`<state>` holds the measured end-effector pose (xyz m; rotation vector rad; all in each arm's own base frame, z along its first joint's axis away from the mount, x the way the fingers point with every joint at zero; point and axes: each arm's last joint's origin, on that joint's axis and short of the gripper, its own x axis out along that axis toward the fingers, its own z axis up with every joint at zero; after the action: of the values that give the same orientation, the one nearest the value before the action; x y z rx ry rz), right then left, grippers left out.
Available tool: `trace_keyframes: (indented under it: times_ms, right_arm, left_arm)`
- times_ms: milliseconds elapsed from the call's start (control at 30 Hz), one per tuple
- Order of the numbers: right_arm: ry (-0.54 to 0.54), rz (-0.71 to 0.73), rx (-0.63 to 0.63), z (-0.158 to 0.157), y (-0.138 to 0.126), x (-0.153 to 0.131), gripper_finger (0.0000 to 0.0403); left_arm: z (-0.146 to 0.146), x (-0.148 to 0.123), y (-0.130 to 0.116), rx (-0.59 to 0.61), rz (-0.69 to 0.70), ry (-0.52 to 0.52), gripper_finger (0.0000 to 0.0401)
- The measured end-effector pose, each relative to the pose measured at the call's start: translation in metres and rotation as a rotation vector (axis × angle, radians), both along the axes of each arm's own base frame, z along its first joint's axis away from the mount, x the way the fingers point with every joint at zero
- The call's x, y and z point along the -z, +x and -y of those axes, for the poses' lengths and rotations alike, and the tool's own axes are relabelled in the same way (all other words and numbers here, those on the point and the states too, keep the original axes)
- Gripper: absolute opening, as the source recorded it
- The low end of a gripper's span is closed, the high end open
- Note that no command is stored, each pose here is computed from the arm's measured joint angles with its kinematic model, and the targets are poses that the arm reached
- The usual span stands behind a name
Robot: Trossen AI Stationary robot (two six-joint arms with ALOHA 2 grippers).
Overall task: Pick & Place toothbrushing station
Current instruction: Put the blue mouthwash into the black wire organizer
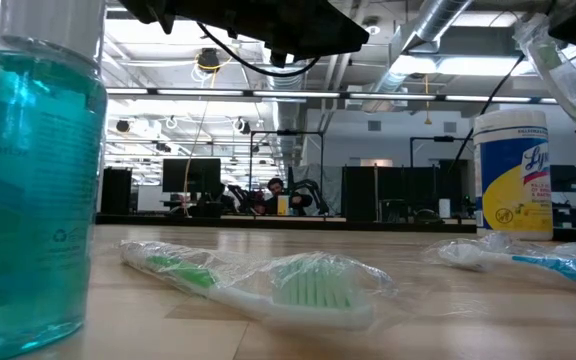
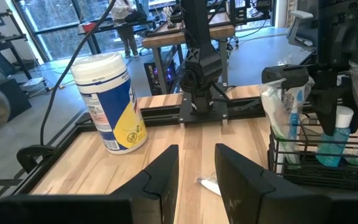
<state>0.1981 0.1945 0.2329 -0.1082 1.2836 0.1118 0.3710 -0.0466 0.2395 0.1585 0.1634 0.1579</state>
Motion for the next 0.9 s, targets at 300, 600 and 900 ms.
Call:
trace_keyframes:
  times_ms: [300,600,900]
  right_arm:
    - [0.007,0.007,0.0,-0.0009,0.0006,0.0,0.0113]
    - [0.006,0.007,0.001,-0.0007,0.0009,0.0,0.0113]
    - [-0.018,0.012,0.057,0.0031,0.0006,-0.0003,0.0119]
  left_arm:
    - [0.0,-0.0001,0.0,0.0,0.0,0.0,0.0099]
    - [0.0001,0.0,0.0,0.0,0.0,0.0,0.0099]
    - [0.0001,0.0,0.0,0.0,0.0,0.001,0.0099]
